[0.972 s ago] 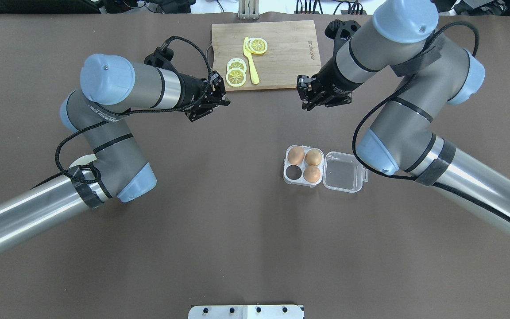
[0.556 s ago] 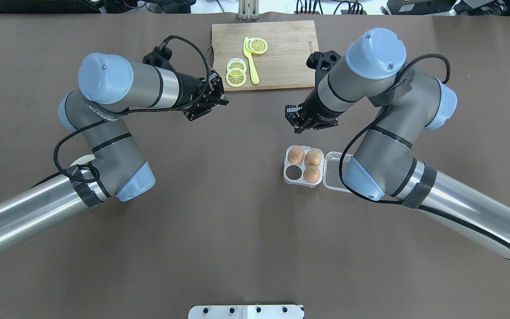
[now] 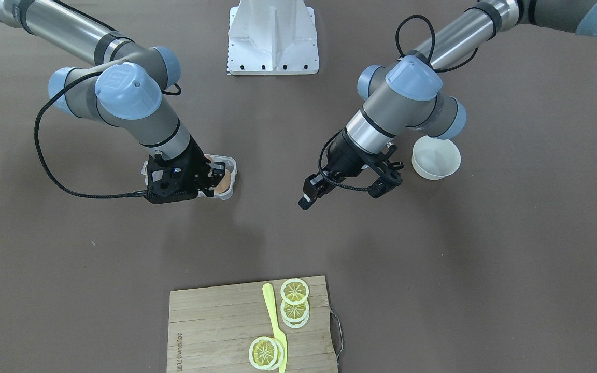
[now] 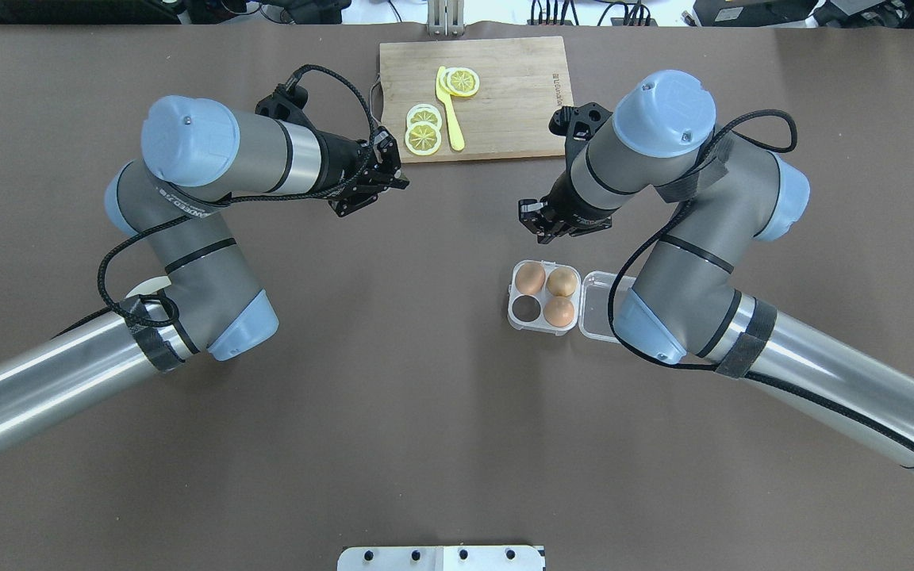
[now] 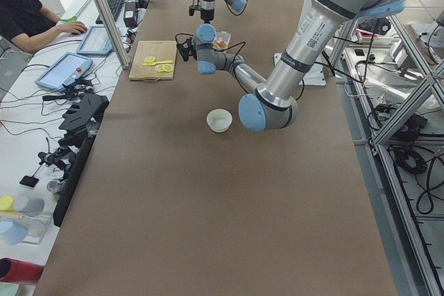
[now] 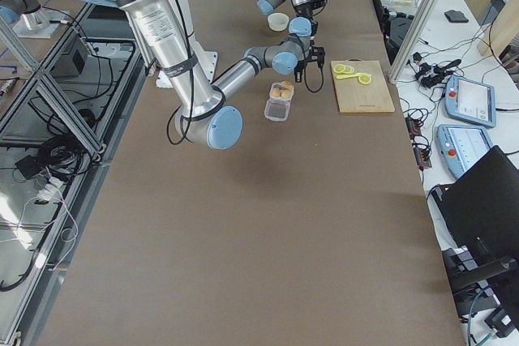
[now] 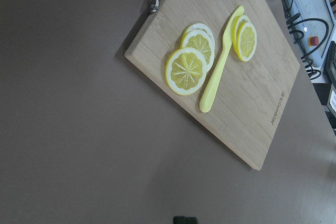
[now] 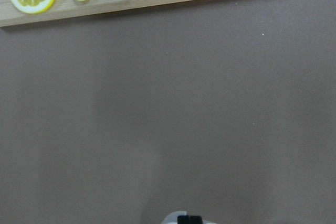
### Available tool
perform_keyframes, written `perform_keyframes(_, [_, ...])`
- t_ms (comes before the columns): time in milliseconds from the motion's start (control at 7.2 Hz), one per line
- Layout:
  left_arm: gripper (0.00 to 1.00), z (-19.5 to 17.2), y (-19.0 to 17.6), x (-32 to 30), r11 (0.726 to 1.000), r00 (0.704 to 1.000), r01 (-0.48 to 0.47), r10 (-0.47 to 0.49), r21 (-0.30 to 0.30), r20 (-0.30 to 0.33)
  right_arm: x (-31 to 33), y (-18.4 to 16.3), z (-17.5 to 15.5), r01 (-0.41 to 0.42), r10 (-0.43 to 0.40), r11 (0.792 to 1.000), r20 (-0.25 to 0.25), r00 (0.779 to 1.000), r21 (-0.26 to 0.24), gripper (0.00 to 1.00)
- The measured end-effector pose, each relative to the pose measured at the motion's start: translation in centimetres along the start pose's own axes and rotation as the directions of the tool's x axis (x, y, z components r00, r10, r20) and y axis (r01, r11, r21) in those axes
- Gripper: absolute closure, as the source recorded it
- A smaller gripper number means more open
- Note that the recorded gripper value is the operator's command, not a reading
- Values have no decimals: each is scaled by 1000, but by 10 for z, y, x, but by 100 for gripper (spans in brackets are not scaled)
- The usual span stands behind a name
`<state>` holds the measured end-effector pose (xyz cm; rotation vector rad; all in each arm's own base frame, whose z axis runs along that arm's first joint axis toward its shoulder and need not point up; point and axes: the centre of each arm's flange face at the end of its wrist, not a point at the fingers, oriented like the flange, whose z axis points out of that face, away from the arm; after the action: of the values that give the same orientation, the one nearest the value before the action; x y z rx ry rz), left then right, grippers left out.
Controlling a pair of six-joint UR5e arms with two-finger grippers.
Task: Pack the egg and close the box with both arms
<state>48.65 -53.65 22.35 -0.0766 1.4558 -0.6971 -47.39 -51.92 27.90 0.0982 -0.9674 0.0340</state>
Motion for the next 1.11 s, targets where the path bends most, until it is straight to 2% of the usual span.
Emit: perform_keyframes(1111, [100, 1, 0, -1, 1000, 1000, 1, -1, -1, 2, -2, 21, 29, 16, -17, 999, -30, 999, -29, 100])
